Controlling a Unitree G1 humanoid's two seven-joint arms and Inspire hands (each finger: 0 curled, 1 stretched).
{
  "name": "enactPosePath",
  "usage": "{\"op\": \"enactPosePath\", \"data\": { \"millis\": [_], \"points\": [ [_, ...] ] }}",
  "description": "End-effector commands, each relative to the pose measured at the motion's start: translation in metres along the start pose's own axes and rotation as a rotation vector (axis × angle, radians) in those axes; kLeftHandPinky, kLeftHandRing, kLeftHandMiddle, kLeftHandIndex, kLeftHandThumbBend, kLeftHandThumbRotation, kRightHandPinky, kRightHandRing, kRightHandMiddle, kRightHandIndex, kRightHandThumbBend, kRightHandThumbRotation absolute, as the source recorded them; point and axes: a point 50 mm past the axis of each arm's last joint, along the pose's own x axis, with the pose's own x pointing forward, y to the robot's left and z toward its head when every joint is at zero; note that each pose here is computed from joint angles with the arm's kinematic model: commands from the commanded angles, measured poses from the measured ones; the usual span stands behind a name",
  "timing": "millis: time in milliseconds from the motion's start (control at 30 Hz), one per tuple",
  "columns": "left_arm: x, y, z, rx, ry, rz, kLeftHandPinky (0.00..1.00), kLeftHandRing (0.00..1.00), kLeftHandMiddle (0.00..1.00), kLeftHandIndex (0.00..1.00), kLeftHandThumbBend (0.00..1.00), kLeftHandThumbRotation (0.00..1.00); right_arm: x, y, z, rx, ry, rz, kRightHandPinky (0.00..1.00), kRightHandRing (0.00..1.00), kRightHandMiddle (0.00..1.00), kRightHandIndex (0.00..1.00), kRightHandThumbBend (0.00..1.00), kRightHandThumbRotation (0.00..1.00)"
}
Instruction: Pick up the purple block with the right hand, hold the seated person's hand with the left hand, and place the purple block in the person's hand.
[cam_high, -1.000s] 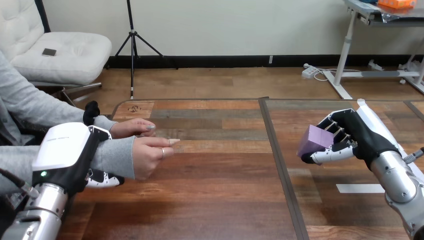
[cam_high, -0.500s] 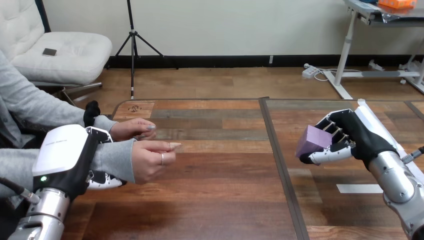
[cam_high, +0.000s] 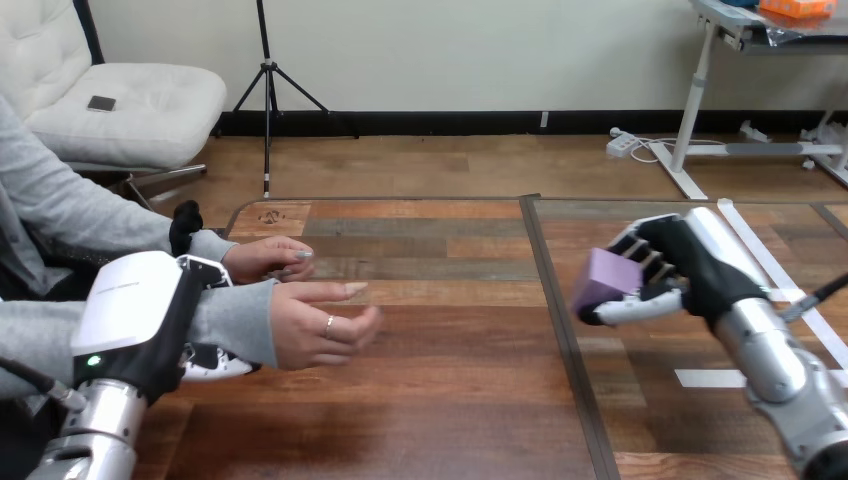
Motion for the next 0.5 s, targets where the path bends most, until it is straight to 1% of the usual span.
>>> {"op": "enactPosePath", "data": {
  "millis": [0, 133, 467],
  "points": [
    [0.021, 0.021, 0.030, -0.071, -0.099, 0.129, 0.19, 0.25, 0.30, 0.31, 0.78, 0.00, 0.022, -0.014, 0.051, 0.013, -0.178, -0.052, 0.34, 0.37, 0.42, 0.45, 0.81, 0.00],
    [0.021, 0.021, 0.034, -0.088, -0.103, 0.127, 0.19, 0.25, 0.30, 0.31, 0.78, 0.00, 0.023, -0.010, 0.055, 0.024, -0.195, -0.045, 0.34, 0.37, 0.41, 0.45, 0.81, 0.00],
    [0.025, 0.019, 0.041, -0.116, -0.137, 0.103, 0.19, 0.25, 0.30, 0.31, 0.77, 0.00, 0.024, -0.002, 0.066, 0.045, -0.246, -0.040, 0.34, 0.37, 0.41, 0.44, 0.80, 0.00]
  ]
}}
